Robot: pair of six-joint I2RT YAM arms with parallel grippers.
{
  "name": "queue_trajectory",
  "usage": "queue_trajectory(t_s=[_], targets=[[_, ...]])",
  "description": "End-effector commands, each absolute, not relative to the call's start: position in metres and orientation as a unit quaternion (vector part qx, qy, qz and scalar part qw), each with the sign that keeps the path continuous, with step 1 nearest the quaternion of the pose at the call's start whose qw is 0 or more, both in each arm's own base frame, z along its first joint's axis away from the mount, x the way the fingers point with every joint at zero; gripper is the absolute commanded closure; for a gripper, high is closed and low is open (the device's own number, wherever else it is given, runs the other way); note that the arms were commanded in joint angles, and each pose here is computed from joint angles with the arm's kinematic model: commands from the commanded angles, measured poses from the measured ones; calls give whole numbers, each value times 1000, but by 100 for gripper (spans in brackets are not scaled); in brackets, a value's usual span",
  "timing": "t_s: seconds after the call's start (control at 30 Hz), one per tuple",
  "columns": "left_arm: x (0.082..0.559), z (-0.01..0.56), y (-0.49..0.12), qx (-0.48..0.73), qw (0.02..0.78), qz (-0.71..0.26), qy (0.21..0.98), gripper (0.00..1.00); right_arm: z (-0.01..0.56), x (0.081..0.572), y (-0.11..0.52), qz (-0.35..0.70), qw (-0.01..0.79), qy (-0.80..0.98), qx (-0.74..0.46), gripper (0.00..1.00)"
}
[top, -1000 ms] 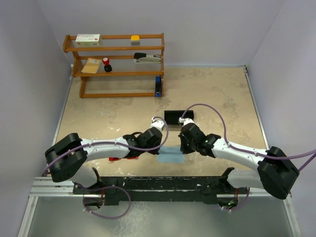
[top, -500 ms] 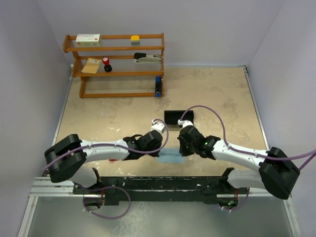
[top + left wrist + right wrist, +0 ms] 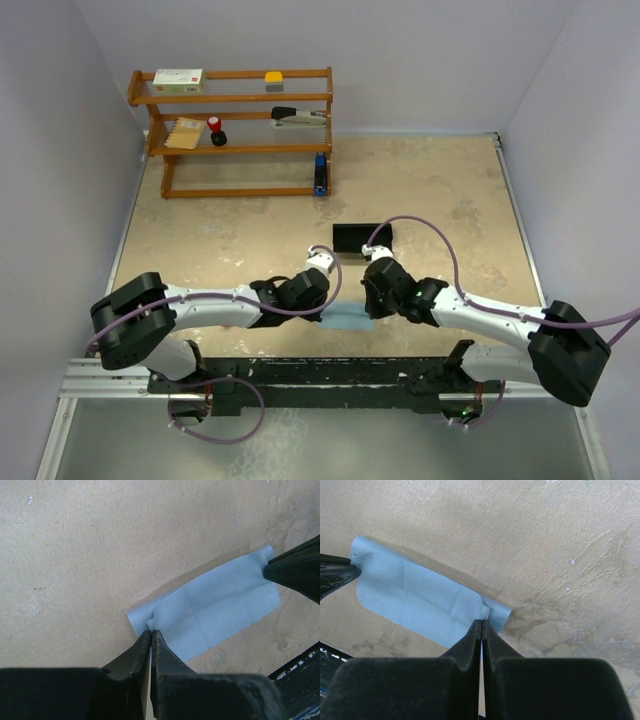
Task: Organize the sunglasses
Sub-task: Fold the glasses cleaning cloth at the center of the board.
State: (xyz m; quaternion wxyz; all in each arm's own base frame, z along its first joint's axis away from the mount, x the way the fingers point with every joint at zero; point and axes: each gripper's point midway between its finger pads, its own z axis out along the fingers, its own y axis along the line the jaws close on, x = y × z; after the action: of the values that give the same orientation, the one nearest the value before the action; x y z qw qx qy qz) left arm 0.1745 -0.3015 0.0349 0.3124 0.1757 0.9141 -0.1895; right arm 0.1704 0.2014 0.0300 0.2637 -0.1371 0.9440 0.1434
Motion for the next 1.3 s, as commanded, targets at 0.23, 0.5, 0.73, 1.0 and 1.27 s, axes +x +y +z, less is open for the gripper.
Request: queue_trajectory(t_s=[0.23,0.5,0.73,1.0,1.27], targets=[[175,44,-308,160,331,-209,906,100,29,167,196,139,268,945,-129,100],[174,44,-309,161,331,-211,906,100,33,166,202,160,274,939,-133,84],[172,45,-309,163,331,-211,905,100,39,163,207,181,279,933,-136,80],[171,45,-308,161,334,-210,904,100,40,161,208,187,279,932,-137,80],[171,47,-308,161,336,-210,904,100,43,166,204,174,293,931,-128,77]])
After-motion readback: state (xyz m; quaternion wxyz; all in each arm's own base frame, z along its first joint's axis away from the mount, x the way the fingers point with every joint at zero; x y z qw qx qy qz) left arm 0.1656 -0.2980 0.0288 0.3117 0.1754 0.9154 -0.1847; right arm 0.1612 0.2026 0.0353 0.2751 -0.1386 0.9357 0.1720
